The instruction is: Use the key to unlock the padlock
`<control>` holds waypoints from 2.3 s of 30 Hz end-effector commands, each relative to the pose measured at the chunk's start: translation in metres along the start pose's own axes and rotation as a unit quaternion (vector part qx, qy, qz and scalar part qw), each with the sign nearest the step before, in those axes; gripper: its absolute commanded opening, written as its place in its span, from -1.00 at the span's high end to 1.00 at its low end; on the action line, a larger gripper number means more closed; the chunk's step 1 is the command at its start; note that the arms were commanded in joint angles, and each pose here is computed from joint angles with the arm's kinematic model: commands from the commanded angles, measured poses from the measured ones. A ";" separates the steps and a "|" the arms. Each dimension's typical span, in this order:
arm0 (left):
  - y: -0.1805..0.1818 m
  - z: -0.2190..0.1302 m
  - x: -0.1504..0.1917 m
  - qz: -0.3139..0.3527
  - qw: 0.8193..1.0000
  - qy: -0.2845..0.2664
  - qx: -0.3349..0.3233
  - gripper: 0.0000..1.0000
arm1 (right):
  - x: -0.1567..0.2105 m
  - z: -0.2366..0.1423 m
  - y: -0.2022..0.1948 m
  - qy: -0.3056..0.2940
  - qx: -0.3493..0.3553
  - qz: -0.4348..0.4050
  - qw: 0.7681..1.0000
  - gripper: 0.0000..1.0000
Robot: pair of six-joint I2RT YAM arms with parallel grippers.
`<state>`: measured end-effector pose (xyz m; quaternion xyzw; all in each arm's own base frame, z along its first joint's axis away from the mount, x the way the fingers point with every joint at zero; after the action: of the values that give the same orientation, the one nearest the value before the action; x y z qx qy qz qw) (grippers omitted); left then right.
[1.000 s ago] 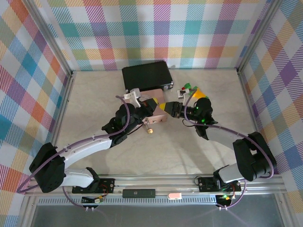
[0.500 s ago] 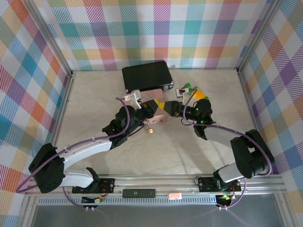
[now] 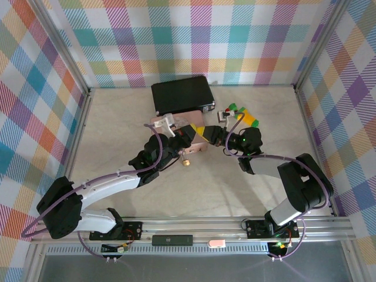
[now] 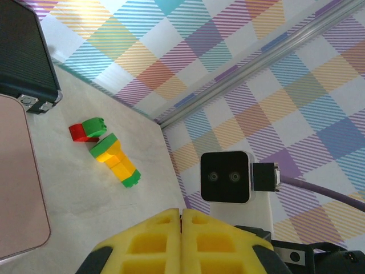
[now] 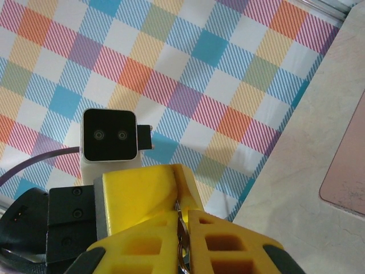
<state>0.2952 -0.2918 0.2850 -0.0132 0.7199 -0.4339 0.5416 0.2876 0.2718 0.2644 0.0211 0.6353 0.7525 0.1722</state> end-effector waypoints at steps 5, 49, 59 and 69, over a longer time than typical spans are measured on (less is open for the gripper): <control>-0.017 0.001 -0.004 -0.012 0.999 -0.020 0.039 1.00 | 0.004 0.005 0.016 -0.001 -0.034 -0.003 0.999 0.70; 0.123 -0.032 0.136 0.180 0.924 0.253 -0.225 -0.49 | 0.015 -0.110 -0.097 0.009 0.475 -0.104 0.874 1.00; 0.138 -0.014 0.161 0.182 0.926 0.244 -0.221 -0.15 | 0.023 -0.111 -0.099 0.004 0.453 -0.099 0.886 1.00; 0.161 -0.009 0.171 0.170 0.916 0.253 -0.261 0.04 | 0.024 -0.106 -0.098 0.008 0.439 -0.097 0.893 1.00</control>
<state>0.2790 -0.2707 0.0444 0.1017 0.9137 -0.1290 0.3718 0.2615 0.1873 0.1393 0.0305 0.9101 0.3580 0.2063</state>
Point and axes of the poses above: each hand's point on the last joint's axis, 136 mm out from that joint toward the fingers, its own z axis out along the fingers, its own y axis along the line the jaws close on, x = y × z, the point moved 2 cm from there along -z, back along the fingers, and after that the axes turned 15 degrees about z, right-handed, at the moved point
